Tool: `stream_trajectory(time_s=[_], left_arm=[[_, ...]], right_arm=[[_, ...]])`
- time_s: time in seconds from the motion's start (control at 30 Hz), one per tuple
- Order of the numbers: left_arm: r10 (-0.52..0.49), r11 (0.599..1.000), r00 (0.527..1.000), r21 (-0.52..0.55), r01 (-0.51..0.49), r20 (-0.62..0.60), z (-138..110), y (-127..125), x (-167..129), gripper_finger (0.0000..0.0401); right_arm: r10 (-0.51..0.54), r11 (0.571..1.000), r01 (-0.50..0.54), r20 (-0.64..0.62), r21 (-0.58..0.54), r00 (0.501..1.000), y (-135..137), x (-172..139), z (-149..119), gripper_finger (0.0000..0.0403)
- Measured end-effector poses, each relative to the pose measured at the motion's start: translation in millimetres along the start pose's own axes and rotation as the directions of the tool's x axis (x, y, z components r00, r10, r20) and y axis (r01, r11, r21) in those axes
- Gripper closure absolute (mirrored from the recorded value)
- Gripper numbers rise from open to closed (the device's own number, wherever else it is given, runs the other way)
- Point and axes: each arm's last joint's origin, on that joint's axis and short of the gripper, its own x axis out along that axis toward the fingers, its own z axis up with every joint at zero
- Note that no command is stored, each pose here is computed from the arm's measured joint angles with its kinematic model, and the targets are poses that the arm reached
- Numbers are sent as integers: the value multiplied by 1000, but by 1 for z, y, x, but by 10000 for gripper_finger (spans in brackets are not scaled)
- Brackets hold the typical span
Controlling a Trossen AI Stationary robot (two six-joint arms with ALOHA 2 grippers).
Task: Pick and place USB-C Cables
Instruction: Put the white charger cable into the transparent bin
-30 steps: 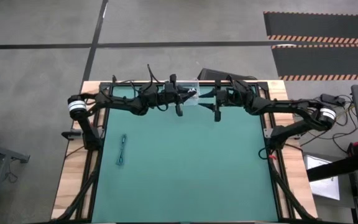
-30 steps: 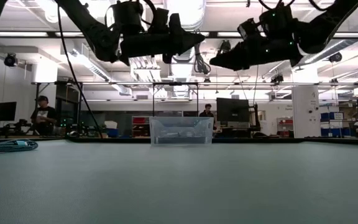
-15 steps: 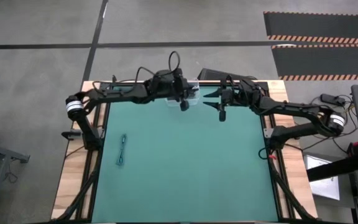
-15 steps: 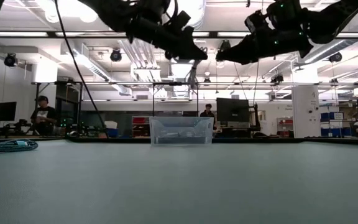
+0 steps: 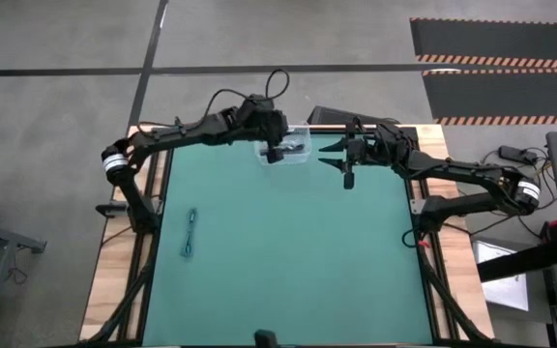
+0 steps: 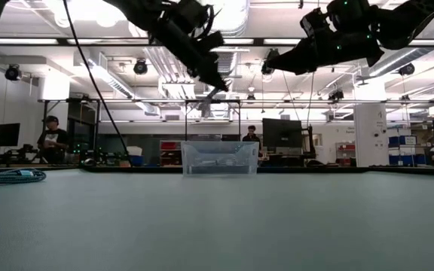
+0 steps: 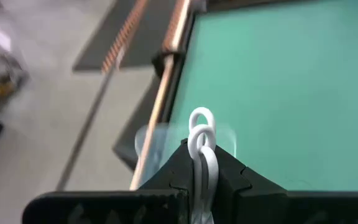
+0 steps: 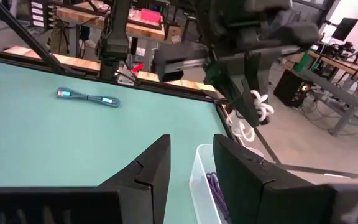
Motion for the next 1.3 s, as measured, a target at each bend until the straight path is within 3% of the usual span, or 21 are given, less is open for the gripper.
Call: stream_trajectory(time_s=[0.17, 0.63, 0.97, 1.3], left_arm=[[-10, 999, 992, -37, 5, -123, -10, 16, -7, 392], [6, 999, 1000, -41, -6, 1, 9, 27, -13, 392], [3, 999, 1000, -38, -3, 18, 2, 27, 33, 392], [-20, 999, 998, -43, 17, -52, -14, 25, 69, 392]], right_arm=[[0, 1000, 0, 1, -1, 1000, 0, 0, 0, 289], [-1, 1000, 1, 7, -11, 1000, 0, 0, 1, 294], [0, 1000, 0, 8, -17, 1000, 0, 0, 1, 296], [1, 1000, -1, 0, -21, 1000, 0, 0, 0, 302]])
